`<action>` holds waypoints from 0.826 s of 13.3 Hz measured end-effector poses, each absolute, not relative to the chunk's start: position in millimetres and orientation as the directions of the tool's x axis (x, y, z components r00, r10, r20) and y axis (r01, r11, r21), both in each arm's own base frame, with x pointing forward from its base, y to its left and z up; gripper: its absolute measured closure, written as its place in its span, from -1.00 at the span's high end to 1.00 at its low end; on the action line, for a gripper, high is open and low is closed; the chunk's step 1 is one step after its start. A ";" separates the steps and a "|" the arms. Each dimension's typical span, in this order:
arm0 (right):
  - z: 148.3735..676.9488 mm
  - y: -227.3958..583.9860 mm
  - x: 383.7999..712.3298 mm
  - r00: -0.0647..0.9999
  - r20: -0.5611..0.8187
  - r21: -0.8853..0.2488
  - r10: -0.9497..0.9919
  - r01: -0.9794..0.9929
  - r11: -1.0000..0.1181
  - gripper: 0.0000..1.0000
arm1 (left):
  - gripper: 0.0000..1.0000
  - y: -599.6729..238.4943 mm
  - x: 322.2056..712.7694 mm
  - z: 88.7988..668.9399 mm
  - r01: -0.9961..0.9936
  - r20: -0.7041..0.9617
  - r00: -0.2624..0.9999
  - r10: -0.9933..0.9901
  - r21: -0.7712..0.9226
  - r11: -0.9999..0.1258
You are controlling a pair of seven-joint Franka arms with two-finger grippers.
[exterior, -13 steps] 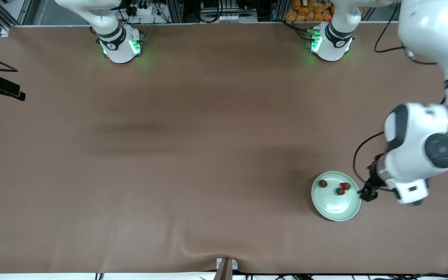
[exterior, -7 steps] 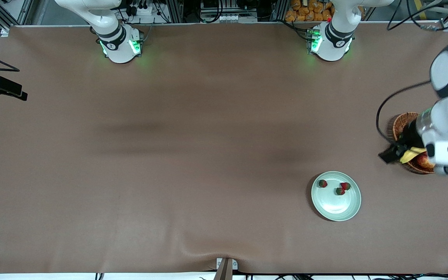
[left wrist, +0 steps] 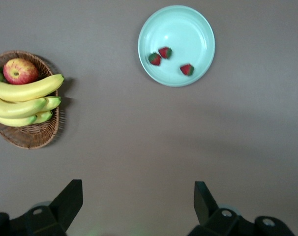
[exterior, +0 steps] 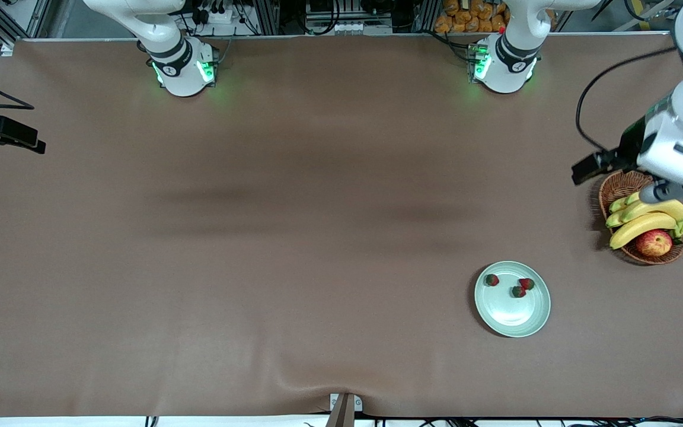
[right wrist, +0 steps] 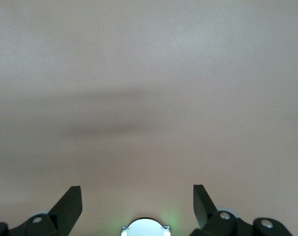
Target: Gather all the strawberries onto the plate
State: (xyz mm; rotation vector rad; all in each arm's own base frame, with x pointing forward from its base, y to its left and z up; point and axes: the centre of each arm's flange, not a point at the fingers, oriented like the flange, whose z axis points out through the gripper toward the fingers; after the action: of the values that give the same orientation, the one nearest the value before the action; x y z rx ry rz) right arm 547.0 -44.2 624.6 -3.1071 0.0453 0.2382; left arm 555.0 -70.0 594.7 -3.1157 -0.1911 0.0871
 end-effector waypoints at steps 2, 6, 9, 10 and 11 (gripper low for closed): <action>624.5 -43.0 547.2 0.988 -0.153 -0.023 -0.025 -0.029 -0.999 1.00 | 1.00 -68.6 545.0 605.0 0.007 -0.054 0.998 0.008 -0.016 -1.000; 624.5 -42.3 547.2 0.988 -0.153 -0.023 -0.024 -0.027 -0.999 1.00 | 1.00 -66.9 538.0 619.9 -0.112 -0.035 0.993 -0.112 -0.009 -0.994; 624.5 -41.4 547.3 0.988 -0.153 -0.023 -0.022 -0.026 -0.999 1.00 | 1.00 -64.3 536.2 641.5 -0.114 0.006 0.993 -0.114 -0.008 -0.993; 624.5 -40.8 547.3 0.988 -0.153 -0.023 -0.021 -0.025 -0.999 1.00 | 1.00 -64.2 535.1 643.3 -0.114 0.003 0.993 -0.115 -0.008 -0.993; 624.5 -40.6 547.4 0.988 -0.153 -0.023 -0.021 -0.025 -0.999 1.00 | 1.00 -64.0 534.1 642.8 -0.117 -0.006 0.993 -0.117 -0.008 -0.993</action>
State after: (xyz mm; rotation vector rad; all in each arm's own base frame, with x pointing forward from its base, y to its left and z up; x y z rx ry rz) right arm 547.4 -40.6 624.5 -3.1078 0.0354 0.2386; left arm 534.1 -64.0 642.8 -3.1276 0.1832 0.0082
